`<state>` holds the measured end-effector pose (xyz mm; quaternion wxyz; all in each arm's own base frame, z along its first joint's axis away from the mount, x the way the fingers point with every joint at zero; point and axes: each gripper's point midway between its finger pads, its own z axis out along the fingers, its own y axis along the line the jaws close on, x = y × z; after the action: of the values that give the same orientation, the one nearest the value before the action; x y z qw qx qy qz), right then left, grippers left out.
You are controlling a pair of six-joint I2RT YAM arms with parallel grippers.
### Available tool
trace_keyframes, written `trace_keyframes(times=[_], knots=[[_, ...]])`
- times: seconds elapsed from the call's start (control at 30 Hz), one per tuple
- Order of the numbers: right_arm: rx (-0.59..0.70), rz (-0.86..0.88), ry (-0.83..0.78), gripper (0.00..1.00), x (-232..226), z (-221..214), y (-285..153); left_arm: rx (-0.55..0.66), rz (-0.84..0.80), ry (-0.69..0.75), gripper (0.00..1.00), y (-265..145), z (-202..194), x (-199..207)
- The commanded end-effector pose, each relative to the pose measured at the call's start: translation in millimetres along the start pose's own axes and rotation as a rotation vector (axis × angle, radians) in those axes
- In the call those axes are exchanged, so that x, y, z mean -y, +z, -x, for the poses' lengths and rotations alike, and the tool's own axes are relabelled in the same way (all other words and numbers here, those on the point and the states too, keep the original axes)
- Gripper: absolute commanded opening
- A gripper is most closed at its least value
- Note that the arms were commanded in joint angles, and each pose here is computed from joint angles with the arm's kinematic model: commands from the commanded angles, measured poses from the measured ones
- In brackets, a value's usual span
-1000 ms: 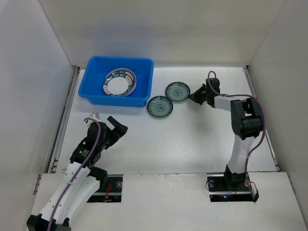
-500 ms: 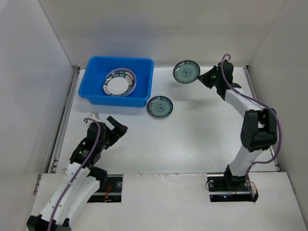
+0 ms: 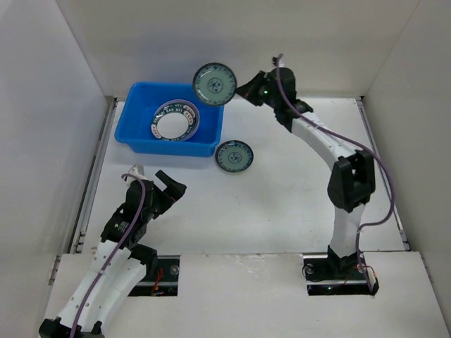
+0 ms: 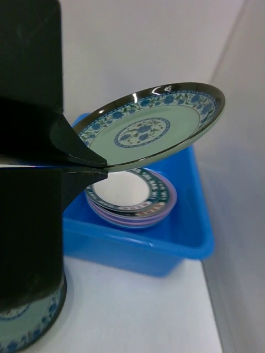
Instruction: Place the plates into the plastic bin on the countertop
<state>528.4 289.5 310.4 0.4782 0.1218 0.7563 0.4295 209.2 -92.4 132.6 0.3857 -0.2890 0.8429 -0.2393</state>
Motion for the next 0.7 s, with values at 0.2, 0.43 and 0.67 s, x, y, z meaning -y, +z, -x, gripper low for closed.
trace_keyframes(times=[0.2, 0.43, 0.67], knots=[[-0.14, 0.089, -0.185, 0.0, -21.6, -85.2, 57.4, 0.021, -0.048, -0.045, 1.0, -13.9, 4.1, 10.3], [-0.183, 0.067, -0.29, 0.02, -9.2, -116.0, 67.0, 0.017, -0.047, -0.036, 1.0, -16.4, 3.2, 9.2], [-0.212, 0.046, -0.342, 0.15, -4.7, -130.2, 62.6, 0.012, -0.051, -0.034, 1.0, -16.8, 1.0, 7.9]])
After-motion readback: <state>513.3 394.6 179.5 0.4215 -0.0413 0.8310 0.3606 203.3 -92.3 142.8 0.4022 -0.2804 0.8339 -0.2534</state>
